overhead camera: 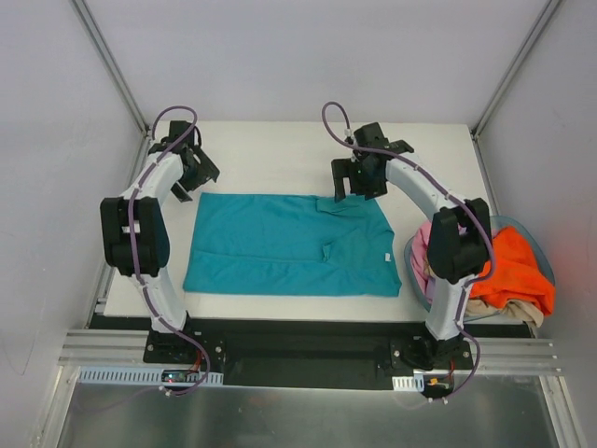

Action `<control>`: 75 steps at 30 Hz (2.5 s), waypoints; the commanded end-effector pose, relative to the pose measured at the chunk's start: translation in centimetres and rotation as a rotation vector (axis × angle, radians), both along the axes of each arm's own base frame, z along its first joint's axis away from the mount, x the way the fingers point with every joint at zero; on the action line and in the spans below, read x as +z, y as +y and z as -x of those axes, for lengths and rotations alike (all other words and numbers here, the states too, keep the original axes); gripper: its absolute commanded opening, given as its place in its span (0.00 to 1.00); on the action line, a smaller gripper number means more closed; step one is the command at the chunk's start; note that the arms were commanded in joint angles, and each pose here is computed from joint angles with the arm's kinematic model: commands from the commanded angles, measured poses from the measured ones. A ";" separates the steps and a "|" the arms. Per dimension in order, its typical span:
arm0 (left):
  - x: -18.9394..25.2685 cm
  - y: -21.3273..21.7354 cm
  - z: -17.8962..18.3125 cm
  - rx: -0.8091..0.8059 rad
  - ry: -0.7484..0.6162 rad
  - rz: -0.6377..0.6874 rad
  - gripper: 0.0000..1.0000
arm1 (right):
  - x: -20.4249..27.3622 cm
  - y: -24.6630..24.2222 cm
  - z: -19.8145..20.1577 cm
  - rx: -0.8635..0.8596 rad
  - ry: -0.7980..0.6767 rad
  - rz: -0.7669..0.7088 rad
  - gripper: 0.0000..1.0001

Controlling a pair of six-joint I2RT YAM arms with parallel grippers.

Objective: Fold and stack the t-shirts
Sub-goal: Fold the tshirt

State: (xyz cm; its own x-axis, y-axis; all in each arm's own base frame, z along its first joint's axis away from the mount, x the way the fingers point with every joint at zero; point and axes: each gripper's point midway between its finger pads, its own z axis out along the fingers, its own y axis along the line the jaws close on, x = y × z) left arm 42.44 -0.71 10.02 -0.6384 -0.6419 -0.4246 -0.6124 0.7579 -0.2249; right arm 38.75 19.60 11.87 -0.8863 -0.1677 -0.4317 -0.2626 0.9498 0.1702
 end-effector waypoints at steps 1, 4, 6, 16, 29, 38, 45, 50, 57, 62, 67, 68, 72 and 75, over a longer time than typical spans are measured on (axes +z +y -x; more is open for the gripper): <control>-1.0 1.3 -2.8 -0.033 0.030 -0.033 0.82 | -0.6 -0.8 -0.7 0.030 0.043 0.017 0.97; -2.4 1.9 -4.9 -0.026 0.042 -0.041 0.73 | -1.4 -0.9 -1.3 0.038 0.050 0.032 0.97; -3.3 2.2 -5.9 -0.022 0.054 -0.042 0.68 | -1.9 -0.9 -1.6 0.050 0.049 0.046 0.98; -6.7 2.3 -5.1 0.005 0.153 -0.036 0.59 | -4.4 -0.9 -2.6 0.064 0.088 0.070 0.99; -9.0 0.8 -4.2 -0.053 0.210 0.041 0.00 | -7.2 -0.2 -3.2 0.080 0.153 0.058 0.86; -6.2 0.7 -3.6 -0.097 0.158 0.020 0.00 | -6.1 0.1 -2.2 0.082 0.154 0.015 0.32; -4.7 0.1 -3.7 -0.131 0.102 0.023 0.00 | -5.7 0.0 -2.0 0.091 0.149 0.019 0.06; -4.2 -0.1 -3.7 -0.146 0.077 0.030 0.00 | -5.7 -0.4 -1.7 0.101 0.145 0.034 0.01; -2.8 -0.2 -2.6 -0.158 0.047 0.027 0.00 | -1.7 -0.6 -0.8 0.122 0.038 0.016 0.01; -1.1 -0.5 -1.1 -0.171 0.002 0.018 0.00 | -0.1 -0.3 2.1 0.129 0.086 -0.035 0.01; -1.0 -0.6 1.2 -0.171 -0.001 0.009 0.00 | 1.0 -0.9 5.3 0.130 0.097 -0.018 0.01; -0.3 -0.6 1.6 -0.169 -0.017 0.008 0.00 | 1.1 -1.1 5.8 0.129 0.100 -0.007 0.01; -0.8 -0.6 4.1 -0.161 -0.005 0.006 0.00 | 2.1 -2.1 8.6 0.127 0.100 0.025 0.01; -0.7 -0.6 5.7 -0.157 -0.013 0.005 0.00 | 2.3 -2.6 10.7 0.120 0.111 0.040 0.01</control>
